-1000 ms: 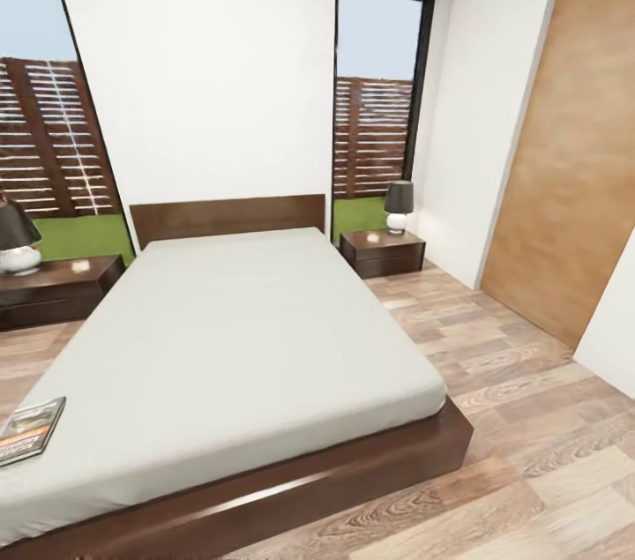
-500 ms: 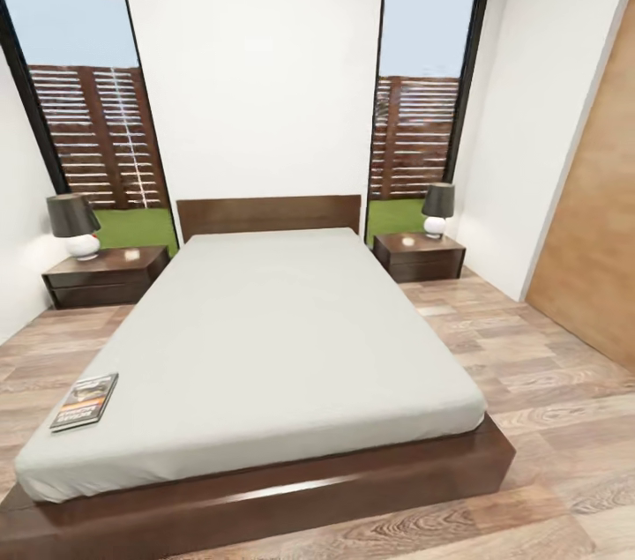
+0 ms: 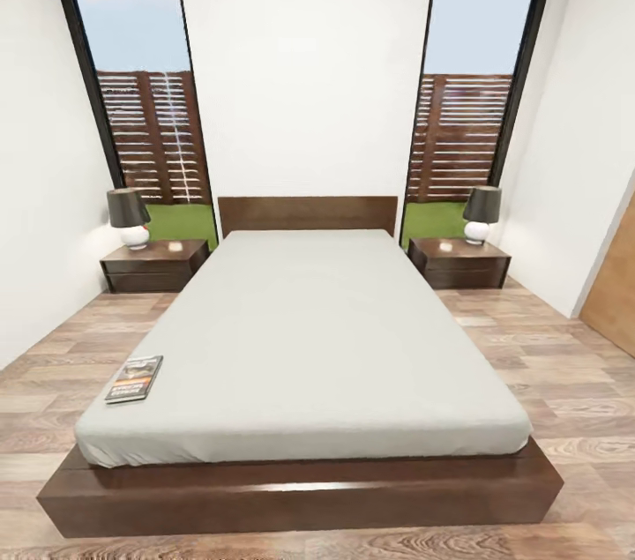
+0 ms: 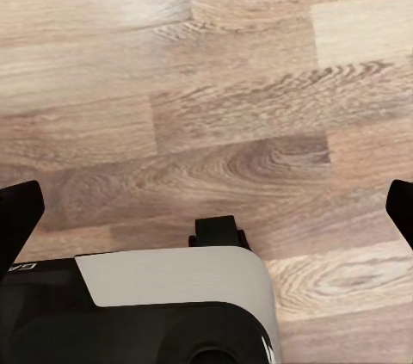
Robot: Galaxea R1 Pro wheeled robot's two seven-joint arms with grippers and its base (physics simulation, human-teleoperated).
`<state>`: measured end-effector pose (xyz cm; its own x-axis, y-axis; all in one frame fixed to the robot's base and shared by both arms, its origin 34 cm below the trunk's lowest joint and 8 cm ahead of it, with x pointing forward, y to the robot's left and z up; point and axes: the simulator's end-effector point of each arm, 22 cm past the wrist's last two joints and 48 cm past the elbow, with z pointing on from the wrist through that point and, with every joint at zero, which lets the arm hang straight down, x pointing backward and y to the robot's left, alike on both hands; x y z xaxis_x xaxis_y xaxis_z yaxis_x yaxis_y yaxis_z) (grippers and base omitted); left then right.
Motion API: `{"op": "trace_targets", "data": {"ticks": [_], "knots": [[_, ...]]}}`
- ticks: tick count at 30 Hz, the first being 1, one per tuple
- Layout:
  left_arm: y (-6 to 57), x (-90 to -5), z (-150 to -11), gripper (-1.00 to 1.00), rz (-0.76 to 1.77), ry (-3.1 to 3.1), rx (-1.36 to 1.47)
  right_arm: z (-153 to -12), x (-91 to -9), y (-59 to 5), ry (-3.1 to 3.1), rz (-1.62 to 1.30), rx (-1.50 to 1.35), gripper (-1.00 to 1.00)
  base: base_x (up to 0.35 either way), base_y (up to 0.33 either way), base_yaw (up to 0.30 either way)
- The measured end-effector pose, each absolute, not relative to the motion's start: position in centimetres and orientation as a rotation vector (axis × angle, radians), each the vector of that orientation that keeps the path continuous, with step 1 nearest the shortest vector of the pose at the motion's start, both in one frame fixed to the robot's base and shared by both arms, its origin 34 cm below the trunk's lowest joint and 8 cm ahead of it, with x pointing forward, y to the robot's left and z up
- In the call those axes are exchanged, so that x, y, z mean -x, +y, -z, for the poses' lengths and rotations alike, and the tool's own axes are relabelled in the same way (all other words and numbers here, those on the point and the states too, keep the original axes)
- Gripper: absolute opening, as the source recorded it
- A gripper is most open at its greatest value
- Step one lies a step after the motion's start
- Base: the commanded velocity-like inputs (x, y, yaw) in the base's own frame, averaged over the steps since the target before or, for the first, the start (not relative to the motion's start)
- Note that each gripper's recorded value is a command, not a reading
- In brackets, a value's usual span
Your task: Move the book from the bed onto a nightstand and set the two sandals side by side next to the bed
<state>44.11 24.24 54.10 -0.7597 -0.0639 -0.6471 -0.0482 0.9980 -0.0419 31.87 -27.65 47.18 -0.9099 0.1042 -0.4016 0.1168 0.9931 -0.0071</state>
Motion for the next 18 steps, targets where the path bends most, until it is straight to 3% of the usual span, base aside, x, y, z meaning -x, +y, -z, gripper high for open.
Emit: {"op": "trace_targets", "data": {"ticks": [18], "knots": [[24.18, -44.11, -54.1, 1.0, 0.03, 2.435, 0.078, -47.18, -31.87, -27.65, 2.724, 0.043, -0.159, 1.0, 0.0, 0.0, 0.271]]}}
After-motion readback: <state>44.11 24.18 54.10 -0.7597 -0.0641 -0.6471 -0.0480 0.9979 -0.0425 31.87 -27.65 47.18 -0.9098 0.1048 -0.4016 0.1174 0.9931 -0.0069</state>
